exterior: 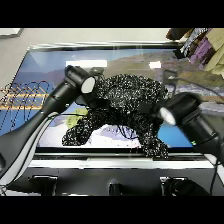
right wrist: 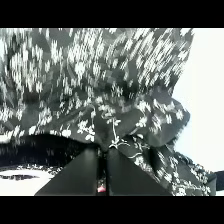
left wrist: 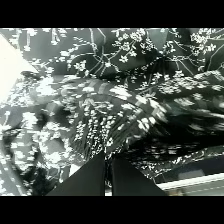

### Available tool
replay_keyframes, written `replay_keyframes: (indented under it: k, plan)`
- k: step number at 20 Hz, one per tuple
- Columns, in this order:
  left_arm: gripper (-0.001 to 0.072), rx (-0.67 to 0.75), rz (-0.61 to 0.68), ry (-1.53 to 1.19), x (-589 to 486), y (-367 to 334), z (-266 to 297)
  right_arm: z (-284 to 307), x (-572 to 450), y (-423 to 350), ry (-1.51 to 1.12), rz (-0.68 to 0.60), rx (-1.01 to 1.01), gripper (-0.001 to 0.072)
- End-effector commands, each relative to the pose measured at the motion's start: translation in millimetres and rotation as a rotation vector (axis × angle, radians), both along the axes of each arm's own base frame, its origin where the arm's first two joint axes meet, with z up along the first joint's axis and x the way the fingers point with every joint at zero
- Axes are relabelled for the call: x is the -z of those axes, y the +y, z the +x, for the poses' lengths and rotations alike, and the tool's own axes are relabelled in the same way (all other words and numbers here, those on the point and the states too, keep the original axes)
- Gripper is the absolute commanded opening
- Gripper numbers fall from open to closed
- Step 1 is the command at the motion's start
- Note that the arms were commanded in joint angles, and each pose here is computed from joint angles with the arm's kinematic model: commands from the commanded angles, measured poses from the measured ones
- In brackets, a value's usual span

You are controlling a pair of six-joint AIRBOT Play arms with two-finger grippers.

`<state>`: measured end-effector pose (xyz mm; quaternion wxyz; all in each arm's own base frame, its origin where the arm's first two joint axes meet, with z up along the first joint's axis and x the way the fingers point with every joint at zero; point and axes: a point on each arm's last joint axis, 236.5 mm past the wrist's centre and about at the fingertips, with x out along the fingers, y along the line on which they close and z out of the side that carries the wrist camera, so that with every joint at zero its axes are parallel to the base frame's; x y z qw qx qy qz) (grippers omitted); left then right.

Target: Fold the clothes and pants, and hang the long-sleeved shirts on hangers.

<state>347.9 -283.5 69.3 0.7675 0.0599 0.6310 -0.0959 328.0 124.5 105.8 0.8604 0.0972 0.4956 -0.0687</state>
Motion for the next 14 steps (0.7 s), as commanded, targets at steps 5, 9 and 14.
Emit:
replay_keyframes:
  k: [5,9,14]
  plan:
    - [0.0019,-0.074,-0.194,-0.032,-1,13,-19,-4,-18,14,0.072,0.182,-0.071,0.0023]
    - [0.0018,-0.080,-0.284,-0.120,-29,21,-28,-12,-44,47,0.059,0.308,-0.147,0.0022]
    - [0.0019,-0.073,-0.374,-0.226,-85,20,-24,-6,-146,55,-0.137,0.385,-0.207,0.0022]
